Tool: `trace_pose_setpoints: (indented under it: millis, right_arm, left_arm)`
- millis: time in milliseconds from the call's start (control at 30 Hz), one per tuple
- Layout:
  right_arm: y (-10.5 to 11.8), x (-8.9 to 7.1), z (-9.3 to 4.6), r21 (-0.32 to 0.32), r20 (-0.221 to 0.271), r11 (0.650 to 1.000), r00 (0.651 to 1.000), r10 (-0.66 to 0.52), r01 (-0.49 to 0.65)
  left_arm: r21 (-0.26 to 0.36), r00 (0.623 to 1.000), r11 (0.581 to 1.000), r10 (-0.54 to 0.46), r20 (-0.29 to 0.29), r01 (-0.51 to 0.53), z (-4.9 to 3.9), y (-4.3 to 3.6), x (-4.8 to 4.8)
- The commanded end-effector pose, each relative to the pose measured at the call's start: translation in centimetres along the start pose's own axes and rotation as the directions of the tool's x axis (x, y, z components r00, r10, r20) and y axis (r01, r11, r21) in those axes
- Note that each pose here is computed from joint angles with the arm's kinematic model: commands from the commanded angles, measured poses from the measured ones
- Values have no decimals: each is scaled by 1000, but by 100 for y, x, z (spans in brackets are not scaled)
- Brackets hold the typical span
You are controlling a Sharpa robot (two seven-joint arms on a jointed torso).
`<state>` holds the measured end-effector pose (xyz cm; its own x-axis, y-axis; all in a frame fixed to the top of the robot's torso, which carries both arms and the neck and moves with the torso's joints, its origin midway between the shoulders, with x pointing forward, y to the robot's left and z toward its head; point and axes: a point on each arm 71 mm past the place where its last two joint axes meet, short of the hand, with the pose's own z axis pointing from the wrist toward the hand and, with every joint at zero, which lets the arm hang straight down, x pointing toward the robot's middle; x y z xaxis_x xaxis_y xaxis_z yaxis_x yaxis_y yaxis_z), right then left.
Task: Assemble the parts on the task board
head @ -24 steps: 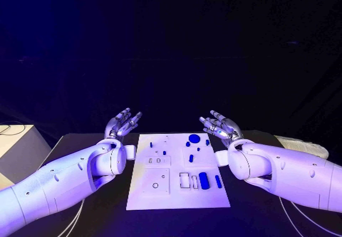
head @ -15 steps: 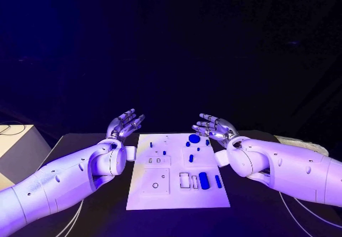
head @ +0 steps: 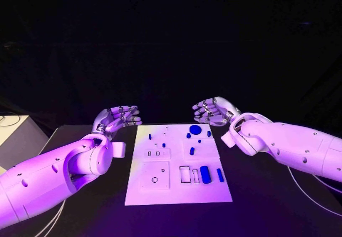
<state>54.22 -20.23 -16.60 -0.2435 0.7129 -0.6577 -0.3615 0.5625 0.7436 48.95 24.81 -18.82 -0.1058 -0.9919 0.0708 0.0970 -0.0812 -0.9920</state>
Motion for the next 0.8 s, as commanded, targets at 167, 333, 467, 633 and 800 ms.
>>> trace_pose_setpoints:
  millis: [167, 333, 467, 633, 800]
  right_arm:
    - [93, -93, 95, -62, -44, 927, 927, -373, 370]
    - [138, -107, 133, -56, -73, 863, 860, -504, 501]
    - [165, -72, 146, -56, -102, 813, 807, -582, 579]
    - [193, -10, 164, -63, -137, 757, 745, -652, 651]
    - [200, 33, 191, -68, -161, 717, 701, -695, 694]
  left_arm:
    - [17, 991, 999, -35, -129, 37, -90, -155, 156]
    - [21, 985, 998, -48, -165, 53, -142, -263, 219]
    - [25, 982, 998, -55, -183, 61, -174, -323, 252]
    - [26, 978, 997, -60, -200, 67, -207, -375, 282]
    - [31, 975, 997, -62, -212, 71, -223, -420, 305]
